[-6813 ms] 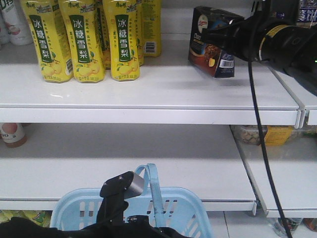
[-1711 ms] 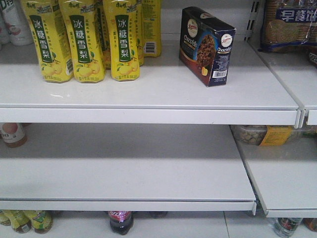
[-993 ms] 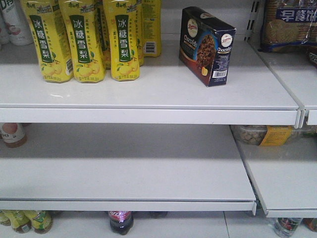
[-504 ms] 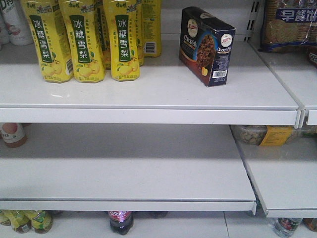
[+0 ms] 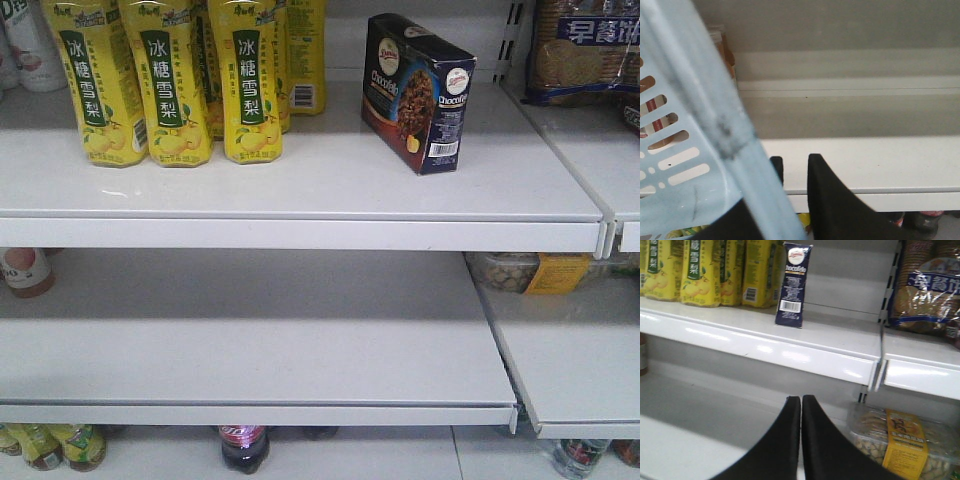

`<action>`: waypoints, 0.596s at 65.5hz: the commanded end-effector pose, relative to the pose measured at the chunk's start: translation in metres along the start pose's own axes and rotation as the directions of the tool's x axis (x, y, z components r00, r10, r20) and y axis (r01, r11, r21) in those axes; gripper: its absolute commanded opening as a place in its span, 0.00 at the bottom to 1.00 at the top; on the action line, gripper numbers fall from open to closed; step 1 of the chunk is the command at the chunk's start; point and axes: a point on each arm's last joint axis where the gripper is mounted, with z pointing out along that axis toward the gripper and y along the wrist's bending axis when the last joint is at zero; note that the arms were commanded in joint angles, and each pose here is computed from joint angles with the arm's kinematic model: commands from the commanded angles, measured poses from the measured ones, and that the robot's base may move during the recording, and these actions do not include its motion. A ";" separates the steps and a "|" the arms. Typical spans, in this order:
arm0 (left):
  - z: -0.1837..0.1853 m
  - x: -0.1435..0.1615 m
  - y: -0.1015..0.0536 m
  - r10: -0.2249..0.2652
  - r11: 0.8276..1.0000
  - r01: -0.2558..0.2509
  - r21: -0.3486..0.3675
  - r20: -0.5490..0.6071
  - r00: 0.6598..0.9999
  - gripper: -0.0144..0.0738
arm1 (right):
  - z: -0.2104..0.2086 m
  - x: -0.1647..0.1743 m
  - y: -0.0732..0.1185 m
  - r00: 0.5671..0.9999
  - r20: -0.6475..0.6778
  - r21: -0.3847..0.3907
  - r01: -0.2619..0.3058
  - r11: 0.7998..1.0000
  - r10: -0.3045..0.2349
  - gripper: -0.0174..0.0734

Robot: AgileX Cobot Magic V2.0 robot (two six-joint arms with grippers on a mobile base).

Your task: Left arm holds basket, right arm returns cookies

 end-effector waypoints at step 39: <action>-0.003 -0.015 0.000 0.025 1.000 -0.024 -0.009 0.131 0.991 0.16 | -0.014 0.064 -0.006 0.979 -0.022 0.265 -0.189 0.945 0.202 0.18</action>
